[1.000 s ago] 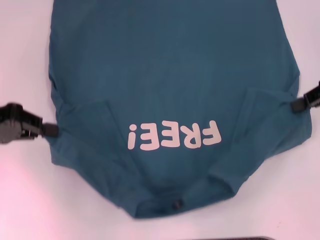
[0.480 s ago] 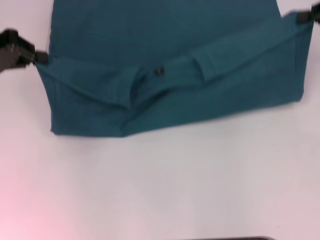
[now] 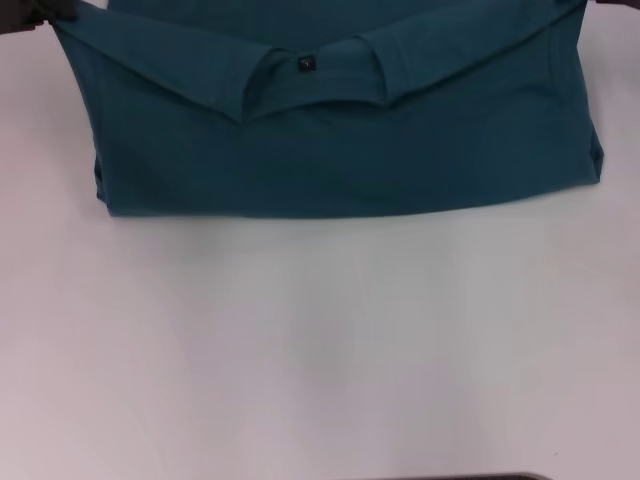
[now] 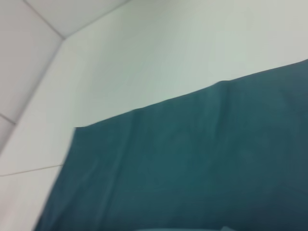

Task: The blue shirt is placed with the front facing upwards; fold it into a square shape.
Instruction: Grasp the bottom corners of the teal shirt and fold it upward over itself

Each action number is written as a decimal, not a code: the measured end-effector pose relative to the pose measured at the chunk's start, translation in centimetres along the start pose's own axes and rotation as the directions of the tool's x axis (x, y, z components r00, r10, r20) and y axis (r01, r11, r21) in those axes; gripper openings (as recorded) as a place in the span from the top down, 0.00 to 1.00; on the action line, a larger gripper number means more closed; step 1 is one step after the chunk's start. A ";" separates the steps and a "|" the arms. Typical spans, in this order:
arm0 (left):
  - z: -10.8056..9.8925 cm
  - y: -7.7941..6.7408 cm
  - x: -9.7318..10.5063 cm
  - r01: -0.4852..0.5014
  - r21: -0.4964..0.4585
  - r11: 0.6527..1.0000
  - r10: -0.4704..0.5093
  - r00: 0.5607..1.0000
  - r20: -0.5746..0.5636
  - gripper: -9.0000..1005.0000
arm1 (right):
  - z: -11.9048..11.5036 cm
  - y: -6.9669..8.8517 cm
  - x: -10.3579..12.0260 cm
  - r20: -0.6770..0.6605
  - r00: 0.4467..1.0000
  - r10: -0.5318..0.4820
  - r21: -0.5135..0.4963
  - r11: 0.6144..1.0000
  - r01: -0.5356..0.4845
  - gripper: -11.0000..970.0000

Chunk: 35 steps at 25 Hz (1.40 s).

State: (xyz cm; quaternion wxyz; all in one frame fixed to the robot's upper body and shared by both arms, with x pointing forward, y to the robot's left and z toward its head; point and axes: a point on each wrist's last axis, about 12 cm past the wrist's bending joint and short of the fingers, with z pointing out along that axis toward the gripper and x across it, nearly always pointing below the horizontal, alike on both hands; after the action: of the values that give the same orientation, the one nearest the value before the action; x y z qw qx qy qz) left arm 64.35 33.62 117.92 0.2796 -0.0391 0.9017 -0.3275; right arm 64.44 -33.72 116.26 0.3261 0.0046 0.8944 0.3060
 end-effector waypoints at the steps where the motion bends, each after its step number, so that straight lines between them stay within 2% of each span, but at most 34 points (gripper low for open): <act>1: 0.2 0.0 0.0 -0.008 -0.008 1.000 0.008 1.000 0.003 0.96 | 0.2 -0.2 0.1 0.006 1.000 0.000 0.014 1.000 0.000 0.96; 7: 2.1 -0.6 -0.4 -0.074 -0.063 0.995 0.076 0.997 0.029 0.96 | 1.1 -0.9 0.7 0.029 1.000 0.008 0.063 0.998 -0.009 0.96; 15: 3.7 -2.6 -1.8 -0.140 -0.093 0.986 0.146 0.987 0.062 0.96 | 2.5 -0.5 0.2 0.051 0.998 -0.046 0.113 0.993 0.040 0.96; 20: 4.5 -3.0 -2.2 -0.159 -0.118 0.980 0.168 0.983 0.078 0.96 | 3.5 -0.2 -0.1 0.077 0.994 -0.077 0.157 0.985 0.064 0.96; 30: 7.4 -3.8 -1.1 -0.223 -0.192 0.956 0.245 0.964 0.102 0.96 | 5.3 0.2 0.5 0.119 0.980 -0.156 0.223 0.967 0.127 0.96; 35: 8.2 -4.0 -0.9 -0.229 -0.214 0.950 0.260 0.957 0.129 0.96 | 5.8 0.0 0.7 0.125 0.976 -0.180 0.262 0.955 0.142 0.96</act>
State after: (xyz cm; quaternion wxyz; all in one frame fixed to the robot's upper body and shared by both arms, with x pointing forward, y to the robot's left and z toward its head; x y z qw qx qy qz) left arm 69.00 26.05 115.71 0.3823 0.0203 0.9029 -0.1956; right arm 67.27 -30.44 112.35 0.4122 -0.0045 0.8967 0.1616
